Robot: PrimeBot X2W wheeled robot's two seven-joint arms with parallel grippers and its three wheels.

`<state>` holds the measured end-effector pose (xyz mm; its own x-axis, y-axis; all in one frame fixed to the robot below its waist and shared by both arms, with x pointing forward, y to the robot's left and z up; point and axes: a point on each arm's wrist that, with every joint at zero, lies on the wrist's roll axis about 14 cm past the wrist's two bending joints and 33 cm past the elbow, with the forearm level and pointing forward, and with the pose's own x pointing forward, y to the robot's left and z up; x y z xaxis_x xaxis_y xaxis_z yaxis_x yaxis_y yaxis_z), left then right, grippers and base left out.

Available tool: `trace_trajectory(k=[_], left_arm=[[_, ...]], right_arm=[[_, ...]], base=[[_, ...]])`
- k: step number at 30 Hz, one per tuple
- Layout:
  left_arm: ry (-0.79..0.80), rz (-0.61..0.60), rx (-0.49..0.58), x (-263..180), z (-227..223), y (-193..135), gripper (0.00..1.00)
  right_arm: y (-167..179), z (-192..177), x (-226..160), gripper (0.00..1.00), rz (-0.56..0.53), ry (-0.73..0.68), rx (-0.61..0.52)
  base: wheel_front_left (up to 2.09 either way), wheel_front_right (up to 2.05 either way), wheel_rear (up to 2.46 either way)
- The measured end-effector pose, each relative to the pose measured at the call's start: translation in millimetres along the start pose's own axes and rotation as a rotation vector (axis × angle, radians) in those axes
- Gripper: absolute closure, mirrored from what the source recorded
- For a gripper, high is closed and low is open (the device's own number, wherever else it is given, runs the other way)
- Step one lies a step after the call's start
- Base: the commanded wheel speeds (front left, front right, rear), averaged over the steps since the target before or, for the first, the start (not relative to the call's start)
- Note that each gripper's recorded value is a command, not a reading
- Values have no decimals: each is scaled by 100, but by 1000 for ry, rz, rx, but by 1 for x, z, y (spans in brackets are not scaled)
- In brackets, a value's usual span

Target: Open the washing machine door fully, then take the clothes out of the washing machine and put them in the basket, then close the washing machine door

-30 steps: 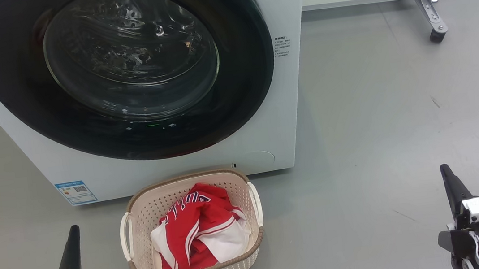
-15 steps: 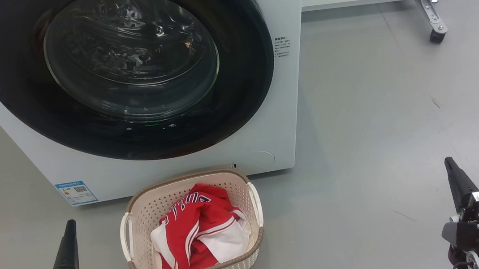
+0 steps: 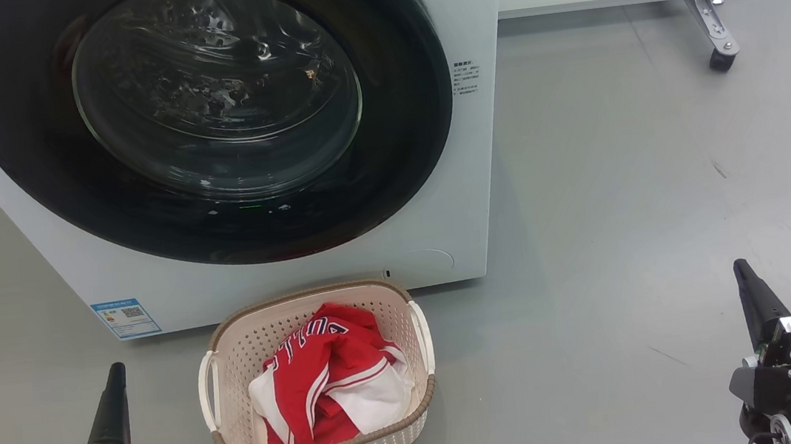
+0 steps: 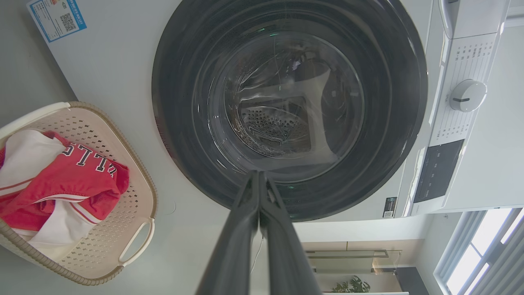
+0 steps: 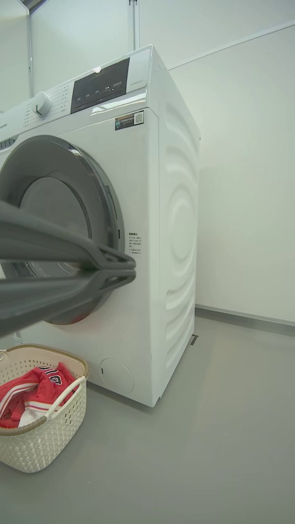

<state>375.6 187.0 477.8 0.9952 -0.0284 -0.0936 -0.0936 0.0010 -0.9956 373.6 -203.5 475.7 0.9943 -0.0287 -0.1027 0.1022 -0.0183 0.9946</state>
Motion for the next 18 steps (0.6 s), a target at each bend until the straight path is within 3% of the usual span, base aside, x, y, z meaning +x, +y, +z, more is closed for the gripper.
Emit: trace_trajectory(k=[18], left_arm=[[0, 0, 0, 0, 0, 0, 100]], right_arm=[[0, 0, 0, 100, 4, 3, 0]], base=[[0, 0, 0]])
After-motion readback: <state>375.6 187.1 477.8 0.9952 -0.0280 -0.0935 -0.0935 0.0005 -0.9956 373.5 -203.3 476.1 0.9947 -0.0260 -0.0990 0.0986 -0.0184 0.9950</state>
